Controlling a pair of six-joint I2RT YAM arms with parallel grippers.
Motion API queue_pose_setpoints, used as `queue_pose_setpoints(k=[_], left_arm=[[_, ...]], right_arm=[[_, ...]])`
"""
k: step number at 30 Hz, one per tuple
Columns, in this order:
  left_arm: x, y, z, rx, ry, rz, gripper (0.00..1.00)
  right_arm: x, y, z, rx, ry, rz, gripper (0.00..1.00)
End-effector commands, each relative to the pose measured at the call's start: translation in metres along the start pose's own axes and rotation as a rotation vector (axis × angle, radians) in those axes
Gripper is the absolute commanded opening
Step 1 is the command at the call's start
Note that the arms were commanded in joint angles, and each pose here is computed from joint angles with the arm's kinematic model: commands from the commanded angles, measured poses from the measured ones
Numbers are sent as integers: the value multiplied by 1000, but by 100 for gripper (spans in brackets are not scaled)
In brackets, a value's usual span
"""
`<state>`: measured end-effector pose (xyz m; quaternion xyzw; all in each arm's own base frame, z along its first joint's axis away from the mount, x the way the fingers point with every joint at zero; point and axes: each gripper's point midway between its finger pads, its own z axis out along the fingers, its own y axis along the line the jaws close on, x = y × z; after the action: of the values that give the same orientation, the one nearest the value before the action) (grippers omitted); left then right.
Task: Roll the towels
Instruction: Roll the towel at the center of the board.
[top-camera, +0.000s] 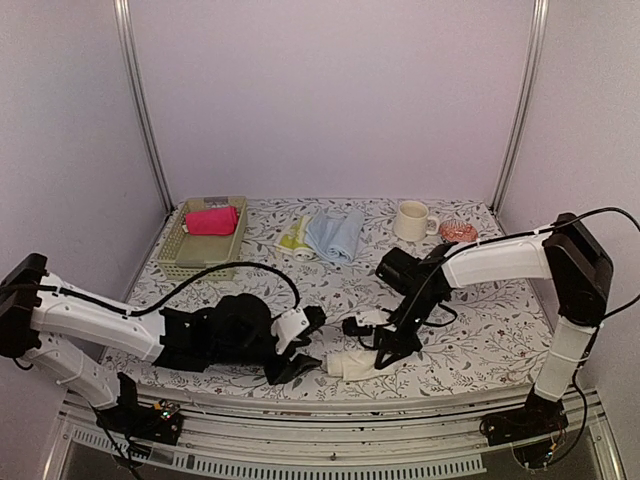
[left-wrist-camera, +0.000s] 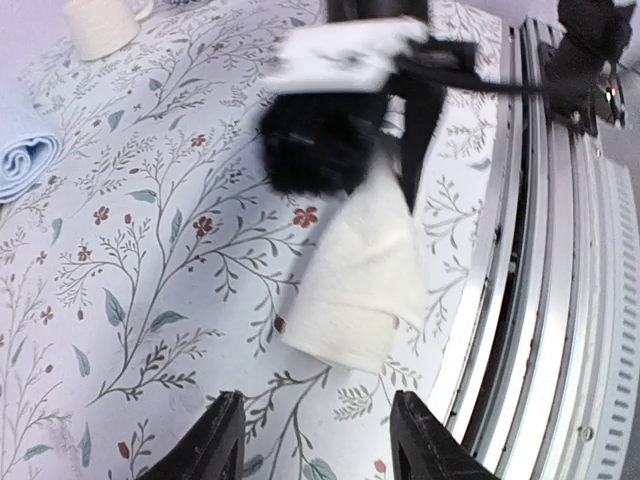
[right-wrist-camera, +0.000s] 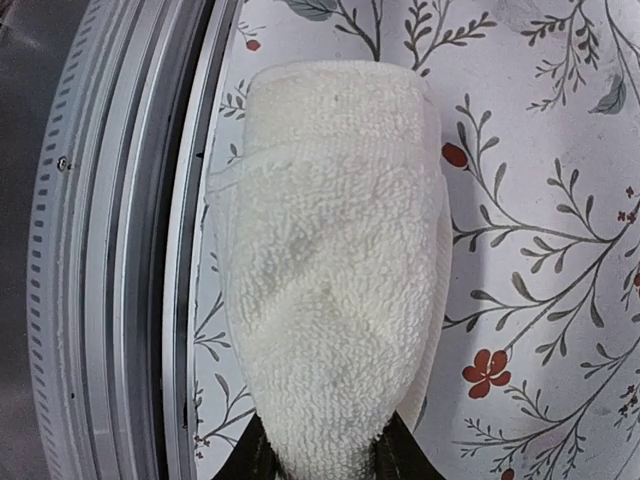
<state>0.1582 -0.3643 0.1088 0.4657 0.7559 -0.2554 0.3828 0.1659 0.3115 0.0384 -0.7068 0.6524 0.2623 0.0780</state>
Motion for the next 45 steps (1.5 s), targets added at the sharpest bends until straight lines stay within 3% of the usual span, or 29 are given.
queue_pose_setpoints(k=[1,6,13,26,31,38,45], left_arm=[[3,-6,-7,-193,-33,194,50],[-5,-36,10,-250,-2,435,54],[-1,-53,56,-275,64,681,55],[24,-42,113,-336,165,857,49],[29,-35,126,-374,188,887,41],[20,-17,132,-434,195,857,20],[-6,-3,113,-472,156,820,3]], right_arm=[[0,6,-5,-249,-25,234,13],[-3,-3,1,-382,-43,358,13],[-3,-10,7,-393,-38,386,14],[-12,-9,4,-464,-105,430,15],[-17,-11,-1,-511,-151,449,16],[-25,-9,-12,-503,-179,423,18],[-40,0,-58,-411,-209,347,44]])
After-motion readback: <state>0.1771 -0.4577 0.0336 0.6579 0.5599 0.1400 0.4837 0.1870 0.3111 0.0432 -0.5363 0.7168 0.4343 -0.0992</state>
